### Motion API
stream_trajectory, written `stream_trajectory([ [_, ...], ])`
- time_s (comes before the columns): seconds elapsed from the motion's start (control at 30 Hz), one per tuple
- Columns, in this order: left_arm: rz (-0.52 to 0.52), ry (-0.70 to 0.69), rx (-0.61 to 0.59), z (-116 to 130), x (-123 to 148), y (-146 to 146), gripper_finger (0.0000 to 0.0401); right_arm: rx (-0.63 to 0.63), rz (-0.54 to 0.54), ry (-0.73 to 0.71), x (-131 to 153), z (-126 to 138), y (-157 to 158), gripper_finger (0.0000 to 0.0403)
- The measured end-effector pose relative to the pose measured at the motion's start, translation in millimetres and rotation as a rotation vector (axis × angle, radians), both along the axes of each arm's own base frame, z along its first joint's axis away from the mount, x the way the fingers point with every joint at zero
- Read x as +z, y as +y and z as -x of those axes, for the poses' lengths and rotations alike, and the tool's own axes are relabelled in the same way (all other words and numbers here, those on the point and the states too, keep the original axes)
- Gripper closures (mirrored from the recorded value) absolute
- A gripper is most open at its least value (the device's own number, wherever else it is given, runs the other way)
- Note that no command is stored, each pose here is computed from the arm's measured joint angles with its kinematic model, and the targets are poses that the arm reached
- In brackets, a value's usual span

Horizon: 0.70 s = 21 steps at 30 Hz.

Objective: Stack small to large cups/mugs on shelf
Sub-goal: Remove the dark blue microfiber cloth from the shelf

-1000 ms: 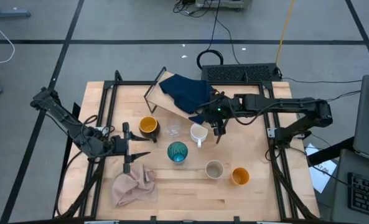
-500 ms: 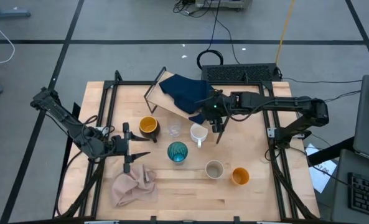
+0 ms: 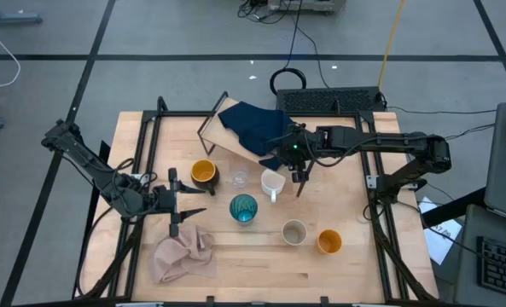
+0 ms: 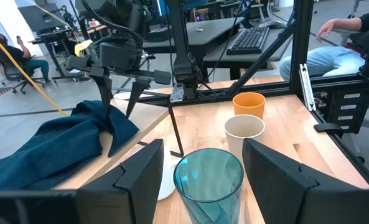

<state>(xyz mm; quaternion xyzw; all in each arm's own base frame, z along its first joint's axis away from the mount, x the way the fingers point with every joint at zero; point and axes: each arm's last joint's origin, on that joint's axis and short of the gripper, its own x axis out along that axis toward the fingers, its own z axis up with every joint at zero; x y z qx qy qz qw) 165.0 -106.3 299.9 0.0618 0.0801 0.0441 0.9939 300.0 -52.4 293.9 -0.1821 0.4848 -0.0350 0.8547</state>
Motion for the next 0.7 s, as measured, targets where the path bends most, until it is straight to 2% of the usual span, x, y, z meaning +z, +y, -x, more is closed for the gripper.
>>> stream_trajectory([
  [0.37,0.0,0.0,0.0,0.0,0.0,0.0,0.0183,-0.003,-0.001,-0.001,0.0,0.0,0.0,0.0394],
  [0.57,0.0,0.0,0.0,0.0,0.1,0.0,0.0183,-0.037,-0.014,-0.05,2.3,-3.1,-0.6,0.0401],
  [0.7,0.004,-0.001,0.001,0.0,0.0,0.0,0.0183,-0.015,0.014,-0.123,11.0,-5.0,-0.1,0.0402],
])
